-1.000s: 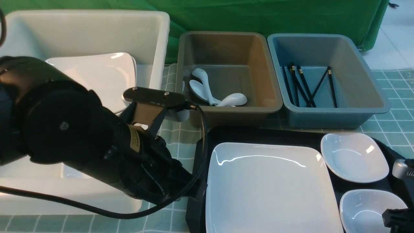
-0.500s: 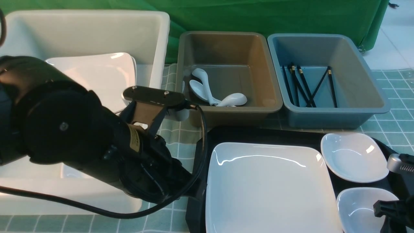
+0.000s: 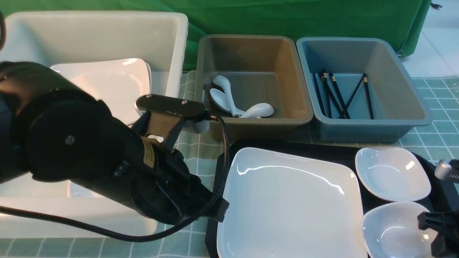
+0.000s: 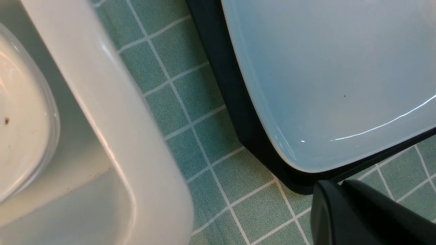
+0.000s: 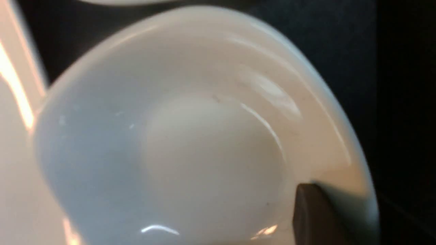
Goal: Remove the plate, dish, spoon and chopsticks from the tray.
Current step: Use the right arm to grab a small plate from the dinner plate
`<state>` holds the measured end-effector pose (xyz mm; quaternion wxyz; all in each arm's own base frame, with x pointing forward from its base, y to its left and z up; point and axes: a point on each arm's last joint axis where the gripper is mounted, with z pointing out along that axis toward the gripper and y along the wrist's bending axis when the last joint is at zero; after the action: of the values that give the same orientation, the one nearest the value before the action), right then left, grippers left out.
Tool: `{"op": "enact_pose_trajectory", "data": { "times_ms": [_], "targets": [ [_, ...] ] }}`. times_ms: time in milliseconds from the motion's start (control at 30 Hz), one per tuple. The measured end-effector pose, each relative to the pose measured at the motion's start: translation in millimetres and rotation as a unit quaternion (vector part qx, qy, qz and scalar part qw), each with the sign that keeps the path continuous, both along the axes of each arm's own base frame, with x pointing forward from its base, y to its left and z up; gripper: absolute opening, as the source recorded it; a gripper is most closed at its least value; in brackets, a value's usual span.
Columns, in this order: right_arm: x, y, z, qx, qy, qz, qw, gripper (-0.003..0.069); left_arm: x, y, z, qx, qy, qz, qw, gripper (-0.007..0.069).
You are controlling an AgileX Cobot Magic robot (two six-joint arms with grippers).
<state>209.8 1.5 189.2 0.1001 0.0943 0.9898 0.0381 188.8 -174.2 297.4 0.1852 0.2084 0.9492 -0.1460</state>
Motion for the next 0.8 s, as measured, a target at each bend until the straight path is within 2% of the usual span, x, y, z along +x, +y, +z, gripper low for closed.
{"op": "enact_pose_trajectory", "data": {
  "times_ms": [200,300,533,700,800],
  "targets": [
    [-10.1,2.4,29.9,0.008,-0.054,0.008,0.998,0.009,1.2,1.4,-0.2,0.007,-0.005,0.007,1.0,0.0009],
    [-10.2,2.7,38.8,0.007,-0.062,0.016,0.998,0.0075,3.3,3.8,-0.3,0.018,-0.014,0.015,1.0,0.0009],
    [-7.1,3.9,46.8,0.008,-0.07,0.037,0.997,0.0069,7.7,8.8,-0.2,0.043,-0.037,0.031,0.998,0.0009],
    [-4.7,8.8,51.2,0.033,-0.083,0.046,0.995,0.0069,14.9,18.7,-0.2,0.055,-0.041,0.065,0.996,0.0009],
    [-1.0,9.6,60.0,0.036,-0.092,0.051,0.994,0.0069,27.4,38.5,0.0,0.057,-0.035,0.113,0.991,0.0009]
  ]
}}
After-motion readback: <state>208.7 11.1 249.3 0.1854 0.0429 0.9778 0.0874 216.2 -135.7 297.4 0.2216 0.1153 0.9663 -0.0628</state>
